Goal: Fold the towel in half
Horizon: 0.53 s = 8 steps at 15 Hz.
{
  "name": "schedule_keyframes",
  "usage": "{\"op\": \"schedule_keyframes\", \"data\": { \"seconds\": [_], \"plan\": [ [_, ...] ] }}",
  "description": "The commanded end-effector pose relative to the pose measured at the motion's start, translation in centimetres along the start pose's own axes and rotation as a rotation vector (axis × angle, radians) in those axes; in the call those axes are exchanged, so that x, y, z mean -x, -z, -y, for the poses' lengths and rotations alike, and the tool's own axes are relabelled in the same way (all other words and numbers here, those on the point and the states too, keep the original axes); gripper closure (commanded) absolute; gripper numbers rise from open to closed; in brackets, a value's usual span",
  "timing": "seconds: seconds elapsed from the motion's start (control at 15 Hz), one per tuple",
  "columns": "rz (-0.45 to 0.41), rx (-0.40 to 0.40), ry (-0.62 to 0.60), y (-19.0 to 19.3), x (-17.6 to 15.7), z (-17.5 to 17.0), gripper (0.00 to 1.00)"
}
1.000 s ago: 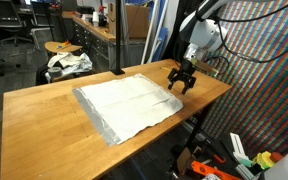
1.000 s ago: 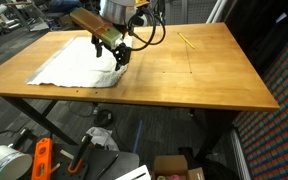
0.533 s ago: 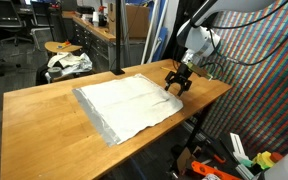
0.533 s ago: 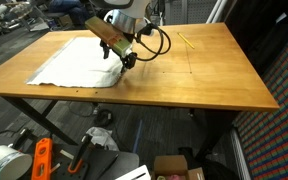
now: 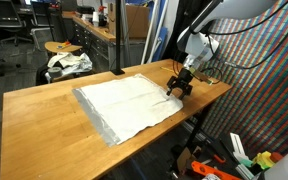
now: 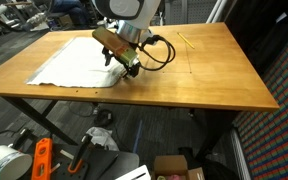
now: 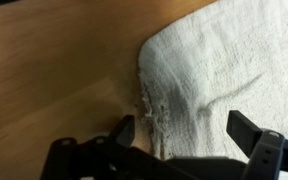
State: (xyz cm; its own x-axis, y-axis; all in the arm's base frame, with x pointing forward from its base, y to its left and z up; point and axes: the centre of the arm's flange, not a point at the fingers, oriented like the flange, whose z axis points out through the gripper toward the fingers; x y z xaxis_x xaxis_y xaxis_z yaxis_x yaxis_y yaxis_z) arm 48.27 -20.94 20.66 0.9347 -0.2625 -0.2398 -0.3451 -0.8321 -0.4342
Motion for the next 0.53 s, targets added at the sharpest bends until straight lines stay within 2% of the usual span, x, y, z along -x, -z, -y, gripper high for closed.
{"op": "schedule_keyframes", "data": {
  "seconds": [0.0,0.2,0.33,0.47],
  "plan": [
    [0.087,-0.084,0.098,-0.9,1.9,0.8,0.00],
    [0.112,-0.167,0.153,-1.8,3.2,1.8,0.00],
    [0.033,-0.265,0.152,-2.4,3.4,2.5,0.00],
    [-0.015,-0.321,0.155,-2.9,3.4,2.9,0.00]
  ]
}}
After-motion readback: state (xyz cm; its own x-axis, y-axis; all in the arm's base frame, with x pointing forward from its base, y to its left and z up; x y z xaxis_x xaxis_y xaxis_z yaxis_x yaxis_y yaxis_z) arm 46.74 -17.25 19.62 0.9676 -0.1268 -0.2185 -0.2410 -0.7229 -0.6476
